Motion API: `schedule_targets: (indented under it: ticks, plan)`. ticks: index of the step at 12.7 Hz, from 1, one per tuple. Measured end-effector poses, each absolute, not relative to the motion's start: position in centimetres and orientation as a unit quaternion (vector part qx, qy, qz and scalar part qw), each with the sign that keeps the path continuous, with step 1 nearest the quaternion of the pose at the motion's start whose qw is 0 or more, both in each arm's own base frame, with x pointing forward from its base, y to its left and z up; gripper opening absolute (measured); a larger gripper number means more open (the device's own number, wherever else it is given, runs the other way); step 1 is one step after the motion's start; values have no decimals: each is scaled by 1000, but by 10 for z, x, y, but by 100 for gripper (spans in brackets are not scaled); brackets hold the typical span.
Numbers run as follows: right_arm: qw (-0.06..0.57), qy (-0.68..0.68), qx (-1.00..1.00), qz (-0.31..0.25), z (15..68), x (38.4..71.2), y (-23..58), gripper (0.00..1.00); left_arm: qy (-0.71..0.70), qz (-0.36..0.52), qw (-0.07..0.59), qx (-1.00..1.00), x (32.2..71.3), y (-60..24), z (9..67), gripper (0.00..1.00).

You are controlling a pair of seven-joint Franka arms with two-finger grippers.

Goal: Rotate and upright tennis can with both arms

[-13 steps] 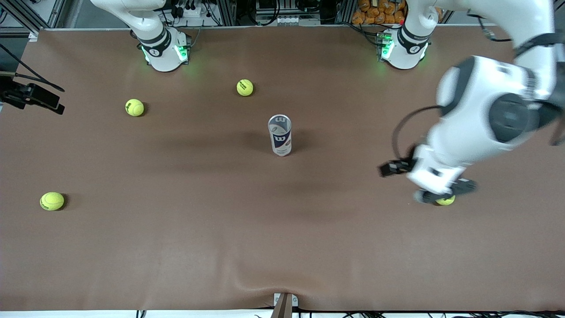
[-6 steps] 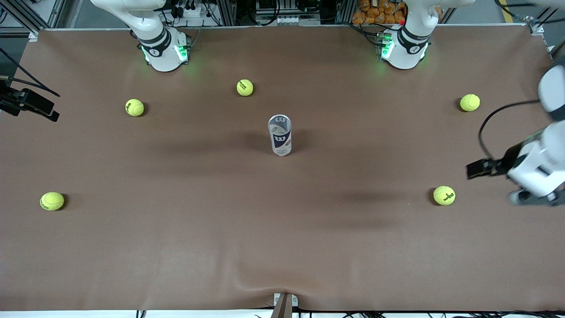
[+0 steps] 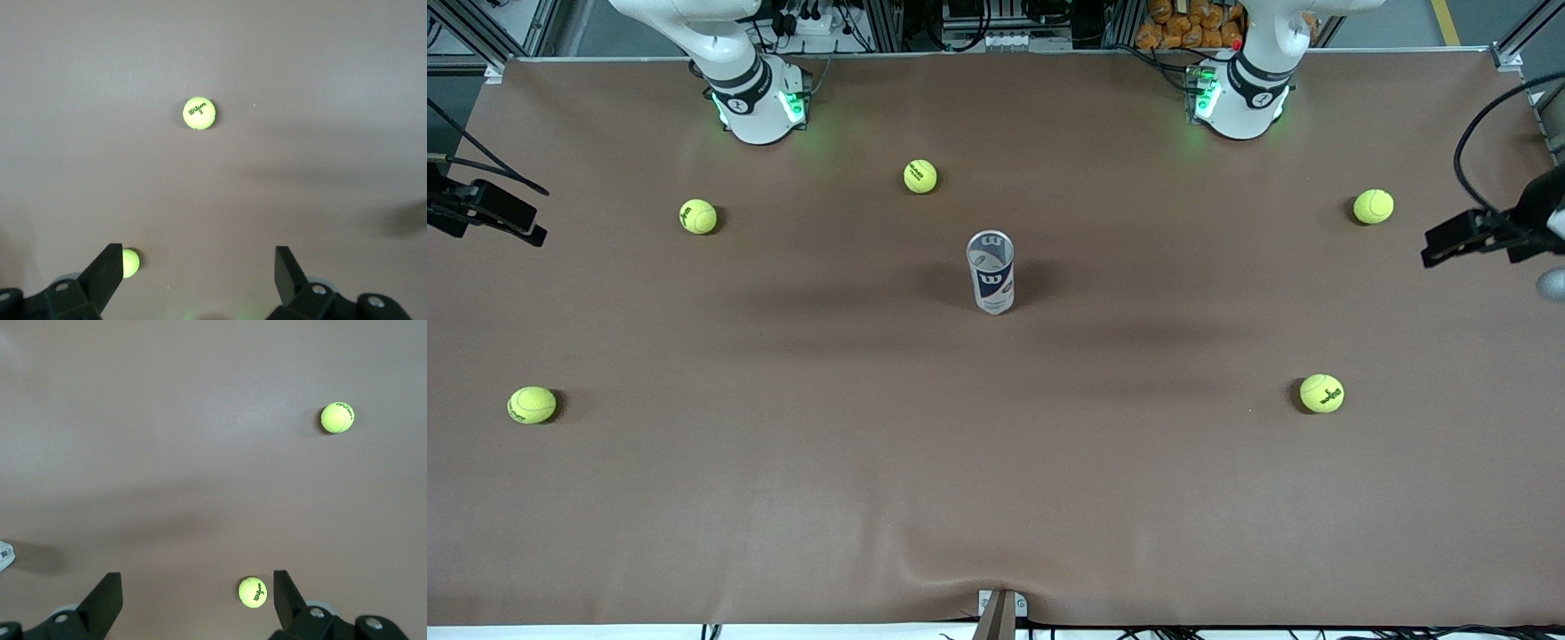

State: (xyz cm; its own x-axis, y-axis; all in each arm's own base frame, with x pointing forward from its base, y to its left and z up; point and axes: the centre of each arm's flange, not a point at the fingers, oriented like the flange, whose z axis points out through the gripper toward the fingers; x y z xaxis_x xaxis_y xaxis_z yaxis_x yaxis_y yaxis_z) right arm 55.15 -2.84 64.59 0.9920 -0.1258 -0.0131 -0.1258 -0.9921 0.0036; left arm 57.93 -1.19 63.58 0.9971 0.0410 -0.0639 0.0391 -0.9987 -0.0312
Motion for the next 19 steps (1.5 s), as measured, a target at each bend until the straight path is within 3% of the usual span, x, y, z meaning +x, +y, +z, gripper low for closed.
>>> schedule_targets:
  ticks: [6,13,19]
  plan:
    - [1,-61,998,-7,645,552,-31,100,-20,28,5,-999,543,3,602,100]
    - [1,-61,998,-9,643,553,-31,100,-23,21,2,-999,537,8,603,100]
    - [1,-60,998,-10,643,553,-30,100,-17,-33,-2,-999,523,3,639,100]
